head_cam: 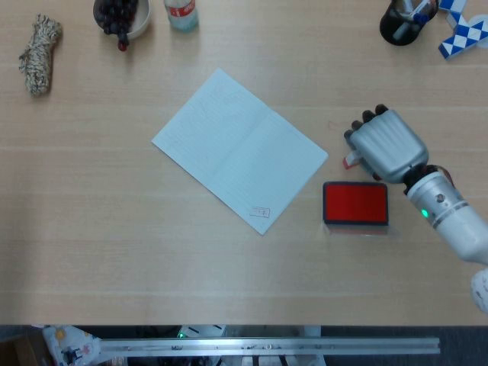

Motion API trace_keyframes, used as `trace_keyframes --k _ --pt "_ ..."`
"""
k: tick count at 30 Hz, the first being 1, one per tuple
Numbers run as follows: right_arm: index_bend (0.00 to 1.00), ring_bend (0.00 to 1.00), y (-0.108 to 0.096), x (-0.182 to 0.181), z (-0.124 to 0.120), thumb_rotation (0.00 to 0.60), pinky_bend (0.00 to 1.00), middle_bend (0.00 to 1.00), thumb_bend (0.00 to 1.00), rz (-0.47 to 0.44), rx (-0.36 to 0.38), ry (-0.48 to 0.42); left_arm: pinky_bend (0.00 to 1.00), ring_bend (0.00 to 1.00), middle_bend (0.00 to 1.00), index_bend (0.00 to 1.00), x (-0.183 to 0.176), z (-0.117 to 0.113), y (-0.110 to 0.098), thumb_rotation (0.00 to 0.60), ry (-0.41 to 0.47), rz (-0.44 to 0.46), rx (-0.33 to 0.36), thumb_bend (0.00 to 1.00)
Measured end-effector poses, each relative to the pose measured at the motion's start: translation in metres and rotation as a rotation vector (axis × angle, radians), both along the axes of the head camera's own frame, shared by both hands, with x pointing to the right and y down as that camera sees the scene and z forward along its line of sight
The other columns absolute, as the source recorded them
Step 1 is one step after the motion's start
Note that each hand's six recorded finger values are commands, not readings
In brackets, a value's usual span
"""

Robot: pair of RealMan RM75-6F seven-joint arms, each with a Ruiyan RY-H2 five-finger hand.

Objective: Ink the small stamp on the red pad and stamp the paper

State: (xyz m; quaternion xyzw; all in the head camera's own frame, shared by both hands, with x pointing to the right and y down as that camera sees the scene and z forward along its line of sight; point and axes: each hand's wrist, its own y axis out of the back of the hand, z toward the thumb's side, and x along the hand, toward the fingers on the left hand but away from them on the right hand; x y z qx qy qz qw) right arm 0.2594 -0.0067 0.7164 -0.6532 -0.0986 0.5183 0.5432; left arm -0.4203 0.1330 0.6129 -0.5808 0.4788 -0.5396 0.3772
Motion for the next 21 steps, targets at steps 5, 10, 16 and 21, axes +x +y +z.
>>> trace_keyframes --k 5,10,16,21 --pt "0.66 0.38 0.021 0.006 0.001 0.6 0.34 0.5 0.36 -0.059 -0.024 -0.002 0.17 0.19 0.11 0.12 0.0 0.0 0.001 0.6 -0.001 -0.001 -0.005 0.19" --pt "0.66 0.39 0.039 0.01 0.008 0.6 0.34 0.51 0.36 -0.1 -0.05 -0.002 0.17 0.19 0.11 0.12 -0.003 -0.001 0.004 0.6 -0.001 -0.01 -0.007 0.19" --pt "0.66 0.39 0.048 0.013 0.021 0.6 0.34 0.51 0.36 -0.122 -0.064 -0.003 0.17 0.19 0.11 0.12 -0.005 0.0 0.006 0.6 -0.005 -0.013 -0.016 0.19" --pt "0.67 0.39 0.05 0.015 0.032 0.6 0.34 0.51 0.36 -0.133 -0.063 -0.002 0.17 0.19 0.11 0.12 -0.006 0.001 0.006 0.6 -0.005 -0.013 -0.017 0.19"
